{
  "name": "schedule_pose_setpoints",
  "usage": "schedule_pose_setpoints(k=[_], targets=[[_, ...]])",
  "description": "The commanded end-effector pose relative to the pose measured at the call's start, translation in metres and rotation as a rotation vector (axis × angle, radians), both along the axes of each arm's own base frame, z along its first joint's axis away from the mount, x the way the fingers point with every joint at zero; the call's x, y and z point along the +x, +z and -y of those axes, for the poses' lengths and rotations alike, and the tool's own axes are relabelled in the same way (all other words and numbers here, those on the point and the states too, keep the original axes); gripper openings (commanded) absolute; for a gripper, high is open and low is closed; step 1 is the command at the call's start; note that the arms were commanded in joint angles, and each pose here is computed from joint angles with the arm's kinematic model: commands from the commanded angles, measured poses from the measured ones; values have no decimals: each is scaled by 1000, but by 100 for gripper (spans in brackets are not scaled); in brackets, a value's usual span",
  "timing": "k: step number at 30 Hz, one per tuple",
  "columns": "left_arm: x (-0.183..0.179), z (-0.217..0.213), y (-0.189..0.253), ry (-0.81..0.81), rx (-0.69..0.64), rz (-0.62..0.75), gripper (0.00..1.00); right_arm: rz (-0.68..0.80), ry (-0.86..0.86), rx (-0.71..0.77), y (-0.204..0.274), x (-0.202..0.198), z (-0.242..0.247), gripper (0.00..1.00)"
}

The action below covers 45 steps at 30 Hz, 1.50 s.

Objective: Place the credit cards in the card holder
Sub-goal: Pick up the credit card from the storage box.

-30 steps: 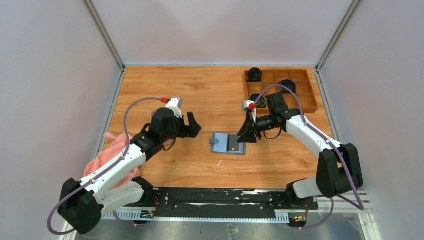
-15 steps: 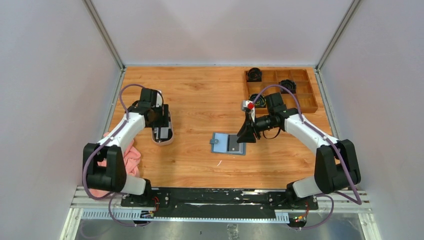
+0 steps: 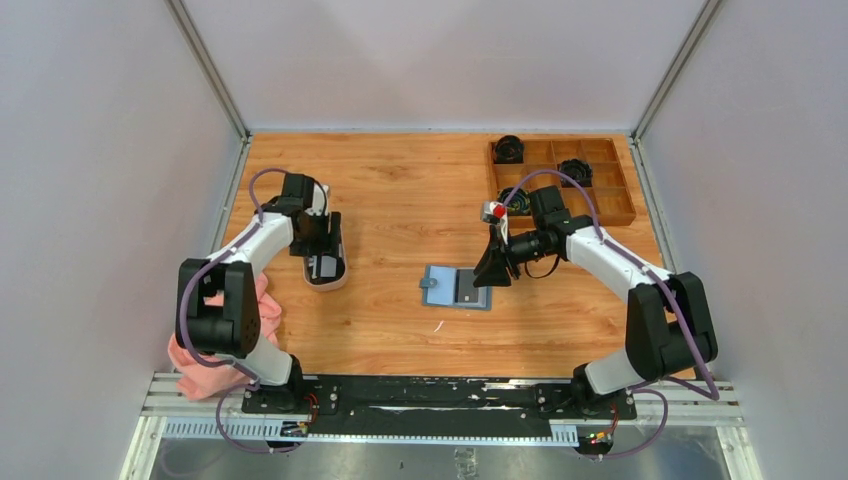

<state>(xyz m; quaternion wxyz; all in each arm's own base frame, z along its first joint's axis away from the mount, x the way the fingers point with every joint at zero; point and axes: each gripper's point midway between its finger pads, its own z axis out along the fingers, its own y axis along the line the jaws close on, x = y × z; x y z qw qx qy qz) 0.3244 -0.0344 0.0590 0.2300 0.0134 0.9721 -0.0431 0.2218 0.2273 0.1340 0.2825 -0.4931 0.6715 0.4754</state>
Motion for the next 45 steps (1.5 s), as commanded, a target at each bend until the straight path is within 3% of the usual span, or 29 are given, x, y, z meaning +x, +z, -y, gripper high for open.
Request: schedule_pose_setpoints(k=[1,8,12,22,26,34,45], targets=[[-1,-6,-7,11,23,-42,71,-4,13,6,5,1,-4,43],[-3,-6,-20,26,18,-86,71,-22,19,13,5,-1,-5,43],[-10,-13,-29,70,68,-122,75,-37,28,27,6,-4,-6,43],[-19,2,-45,66,138,-159,74,-41,38,36,9,-6,-7,42],[-22,4,-52,72,135,-170,64,-33,41,40,11,-8,-7,42],[-16,2,-42,81,143,-128,55,-27,46,43,13,-9,-7,42],[-5,1,-7,91,126,28,50,-46,57,61,17,-10,-10,42]])
